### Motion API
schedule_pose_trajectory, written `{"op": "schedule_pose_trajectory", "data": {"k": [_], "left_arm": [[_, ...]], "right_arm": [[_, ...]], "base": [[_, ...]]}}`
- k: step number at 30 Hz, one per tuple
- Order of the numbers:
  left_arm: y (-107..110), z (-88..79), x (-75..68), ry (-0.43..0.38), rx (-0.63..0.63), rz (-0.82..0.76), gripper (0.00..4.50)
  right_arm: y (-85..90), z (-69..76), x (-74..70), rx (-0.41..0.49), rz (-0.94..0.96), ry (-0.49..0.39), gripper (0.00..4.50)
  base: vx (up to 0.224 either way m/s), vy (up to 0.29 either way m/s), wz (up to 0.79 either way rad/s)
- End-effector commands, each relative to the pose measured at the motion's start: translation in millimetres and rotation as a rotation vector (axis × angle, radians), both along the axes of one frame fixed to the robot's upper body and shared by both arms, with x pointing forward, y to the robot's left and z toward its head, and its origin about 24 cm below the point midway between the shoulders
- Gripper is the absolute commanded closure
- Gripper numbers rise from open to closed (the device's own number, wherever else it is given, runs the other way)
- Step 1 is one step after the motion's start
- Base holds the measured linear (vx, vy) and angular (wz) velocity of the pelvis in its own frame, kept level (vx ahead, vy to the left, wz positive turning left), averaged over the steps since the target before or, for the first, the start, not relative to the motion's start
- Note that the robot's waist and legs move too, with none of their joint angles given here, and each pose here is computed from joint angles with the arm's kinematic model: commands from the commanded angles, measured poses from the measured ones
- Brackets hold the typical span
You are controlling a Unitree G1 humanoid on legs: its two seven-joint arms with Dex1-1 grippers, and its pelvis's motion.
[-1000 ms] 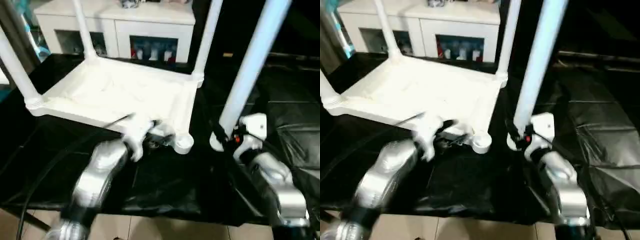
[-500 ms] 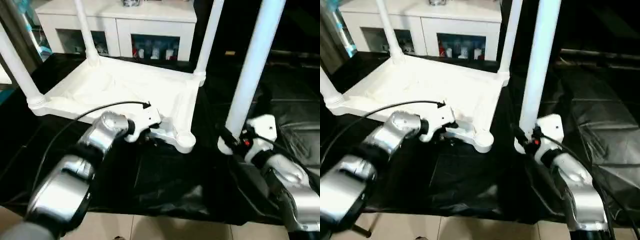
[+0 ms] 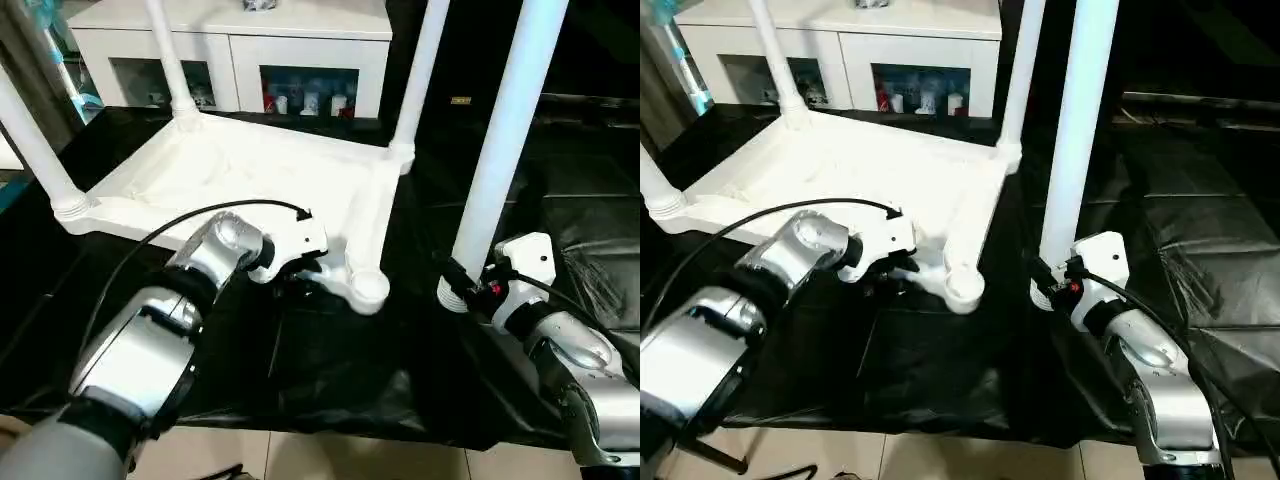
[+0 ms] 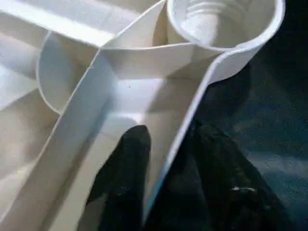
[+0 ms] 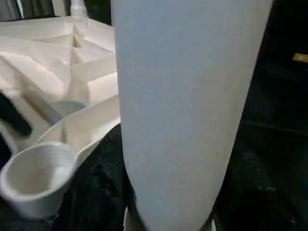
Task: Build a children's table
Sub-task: Insert table leg to table base
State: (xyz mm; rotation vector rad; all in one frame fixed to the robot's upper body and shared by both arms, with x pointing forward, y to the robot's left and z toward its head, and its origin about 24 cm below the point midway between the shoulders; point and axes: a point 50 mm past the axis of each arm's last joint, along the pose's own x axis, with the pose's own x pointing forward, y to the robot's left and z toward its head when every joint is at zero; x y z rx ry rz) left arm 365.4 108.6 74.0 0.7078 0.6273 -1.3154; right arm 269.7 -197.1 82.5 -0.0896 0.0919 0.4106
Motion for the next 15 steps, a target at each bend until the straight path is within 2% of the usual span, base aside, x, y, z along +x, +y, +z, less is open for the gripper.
{"op": "schedule_pose_trajectory", "data": {"k": [1,3,4,7,12,13,14,15], "left_arm": [[-1,-5.9,-3.9,0.056,0.059,-0.027,2.95],[-1,-5.2,-4.0,0.062,0.063,-0.032,3.13],[-3,-5.2,-5.3,0.09,0.065,-0.038,3.14],[-5,-8.4,-8.0,0.122,0.058,-0.019,3.52],[-5,-17.9,-12.8,0.133,0.015,0.051,3.69],[-6,-27.0,-17.3,0.129,-0.067,0.145,3.82],[-6,-27.0,-17.3,0.129,-0.067,0.145,3.82],[-5,-31.3,-19.7,0.129,-0.118,0.218,3.82]], "right_arm": [[-2.7,5.7,2.5,-0.013,-0.006,-0.017,2.59],[-2.6,5.5,3.1,-0.014,-0.006,-0.018,2.59],[-1.7,4.4,4.6,-0.018,-0.005,-0.018,2.59],[0.5,2.6,6.5,-0.02,-0.003,-0.018,2.59],[3.1,1.1,7.8,-0.007,-0.003,-0.019,2.59],[5.4,0.1,8.1,0.028,-0.011,-0.016,2.59],[5.4,0.1,8.1,0.028,-0.011,-0.016,2.59],[6.3,-0.9,8.0,0.057,-0.02,-0.01,2.59]], "base": [[0.0,0.0,0.0],[0.0,0.0,0.0],[0.0,0.0,0.0],[0.0,0.0,0.0],[0.0,0.0,0.0],[0.0,0.0,0.0],[0.0,0.0,0.0],[0.0,0.0,0.0]]}}
